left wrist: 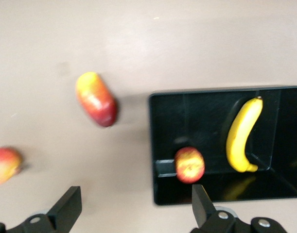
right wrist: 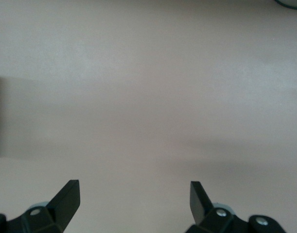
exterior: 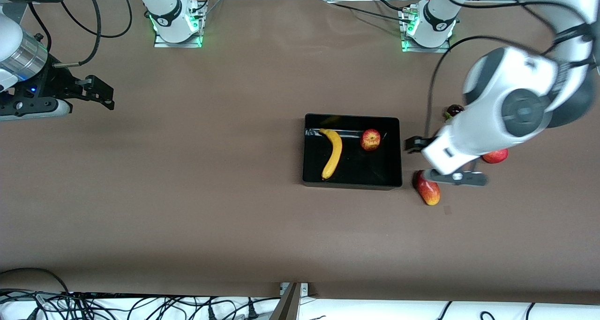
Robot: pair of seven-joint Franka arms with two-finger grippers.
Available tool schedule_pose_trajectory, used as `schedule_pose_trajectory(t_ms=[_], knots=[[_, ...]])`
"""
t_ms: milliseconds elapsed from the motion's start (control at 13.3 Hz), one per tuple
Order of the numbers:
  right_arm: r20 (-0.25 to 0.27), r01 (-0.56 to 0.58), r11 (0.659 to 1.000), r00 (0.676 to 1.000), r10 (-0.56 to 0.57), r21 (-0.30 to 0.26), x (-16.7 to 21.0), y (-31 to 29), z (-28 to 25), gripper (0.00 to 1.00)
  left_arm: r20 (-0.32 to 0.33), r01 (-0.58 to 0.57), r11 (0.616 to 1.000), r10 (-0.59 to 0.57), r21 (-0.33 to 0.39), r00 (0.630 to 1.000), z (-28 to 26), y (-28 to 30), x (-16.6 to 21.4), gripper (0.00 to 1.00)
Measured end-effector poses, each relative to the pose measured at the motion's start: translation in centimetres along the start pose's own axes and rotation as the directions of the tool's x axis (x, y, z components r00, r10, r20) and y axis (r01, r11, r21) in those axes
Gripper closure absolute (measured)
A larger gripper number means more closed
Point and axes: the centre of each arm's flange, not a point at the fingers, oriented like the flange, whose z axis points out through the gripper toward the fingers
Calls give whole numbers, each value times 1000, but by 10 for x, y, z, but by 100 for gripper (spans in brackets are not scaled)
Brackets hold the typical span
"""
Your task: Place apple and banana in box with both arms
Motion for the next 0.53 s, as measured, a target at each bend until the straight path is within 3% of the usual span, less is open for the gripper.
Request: schedule_pose_trajectory(t_ms=[225, 525], knots=[[0, 0, 1000, 1000, 0, 0, 0, 0, 0, 0, -22, -26, 1000, 26, 17, 999, -38, -24, -11, 0], [0, 1, 1000, 1000, -1, 0, 0, 0, 0, 0, -64, -35, 993, 42, 110, 997, -79, -96, -41, 0]])
